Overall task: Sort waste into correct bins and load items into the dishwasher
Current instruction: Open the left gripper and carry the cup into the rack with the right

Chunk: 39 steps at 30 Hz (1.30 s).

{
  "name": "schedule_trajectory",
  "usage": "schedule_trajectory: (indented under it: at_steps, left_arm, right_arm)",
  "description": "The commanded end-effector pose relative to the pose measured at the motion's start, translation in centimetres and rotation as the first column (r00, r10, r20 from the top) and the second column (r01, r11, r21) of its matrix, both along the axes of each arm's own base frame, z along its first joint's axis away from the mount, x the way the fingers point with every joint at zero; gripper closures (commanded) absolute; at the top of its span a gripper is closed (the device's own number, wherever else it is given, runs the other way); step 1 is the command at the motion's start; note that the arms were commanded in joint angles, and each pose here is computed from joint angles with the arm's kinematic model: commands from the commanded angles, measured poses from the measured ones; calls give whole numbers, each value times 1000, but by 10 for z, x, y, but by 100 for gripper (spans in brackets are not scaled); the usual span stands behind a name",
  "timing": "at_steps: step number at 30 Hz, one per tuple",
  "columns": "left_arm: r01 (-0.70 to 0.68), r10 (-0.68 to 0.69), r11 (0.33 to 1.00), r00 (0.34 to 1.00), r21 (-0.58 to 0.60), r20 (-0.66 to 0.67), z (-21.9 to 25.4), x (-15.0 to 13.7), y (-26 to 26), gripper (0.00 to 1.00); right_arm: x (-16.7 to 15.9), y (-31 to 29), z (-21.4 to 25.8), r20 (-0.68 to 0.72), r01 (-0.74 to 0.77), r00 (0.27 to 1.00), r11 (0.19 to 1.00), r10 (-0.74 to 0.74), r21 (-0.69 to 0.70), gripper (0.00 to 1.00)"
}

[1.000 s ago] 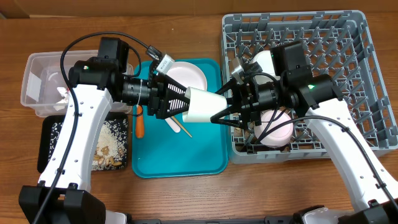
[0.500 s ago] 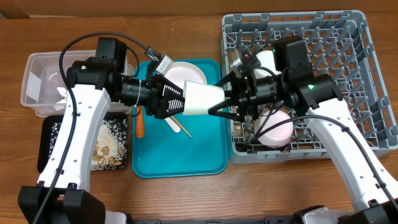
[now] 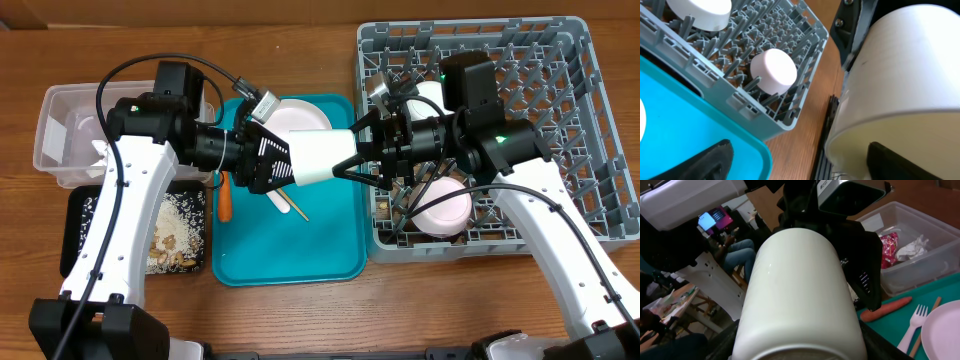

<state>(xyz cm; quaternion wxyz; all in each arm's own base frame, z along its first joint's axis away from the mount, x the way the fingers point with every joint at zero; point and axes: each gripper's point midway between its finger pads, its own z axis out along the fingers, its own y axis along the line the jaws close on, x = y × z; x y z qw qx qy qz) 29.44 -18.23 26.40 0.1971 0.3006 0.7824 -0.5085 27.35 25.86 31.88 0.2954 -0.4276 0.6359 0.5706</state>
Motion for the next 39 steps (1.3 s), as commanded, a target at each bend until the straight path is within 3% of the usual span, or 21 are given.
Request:
schedule_trajectory:
  at_steps: [1, 7, 13, 17, 23, 26, 34, 37, 39]
  left_arm:
    - [-38, 38, 999, 999, 28, -1, -2, 8, 10, 0]
    - [-105, 105, 994, 994, 28, -4, -2, 19, 31, 0]
    - [-161, 161, 987, 986, 31, -28, -3, 24, 48, 0]
    - [-168, 171, 983, 984, 71, -41, -9, 22, 52, 0]
    - [-174, 182, 975, 982, 139, -44, -19, 21, 57, 0]
    - [-175, 182, 975, 982, 141, -43, -20, 21, 57, 0]
    - [-192, 205, 971, 976, 141, -81, -19, 21, 57, 0]
    - [-199, 214, 970, 972, 142, -98, -20, 21, 57, 0]
    - [-197, 212, 970, 972, 143, -97, -20, 21, 56, 0]
  right_arm:
    - [5, -6, 13, 30, 13, 999, 1000, -13, 20, 71]
    - [14, -16, 10, 16, 58, 998, 998, -58, 8, 71]
    - [33, -33, -14, -35, 192, 980, 974, -197, -116, 71]
    - [64, -69, -46, -175, 413, 858, 852, -483, -323, 78]
    - [84, -123, -72, -224, 567, 648, 658, -728, -495, 78]
    - [92, -174, -93, -169, 641, 447, 447, -878, -624, 78]
    - [72, -260, -119, -63, 592, 108, 115, -992, -798, 79]
    - [73, -277, -111, -9, 600, 61, 43, -998, -799, 80]
    - [73, -293, -106, 72, 600, 5, -55, -997, -798, 81]
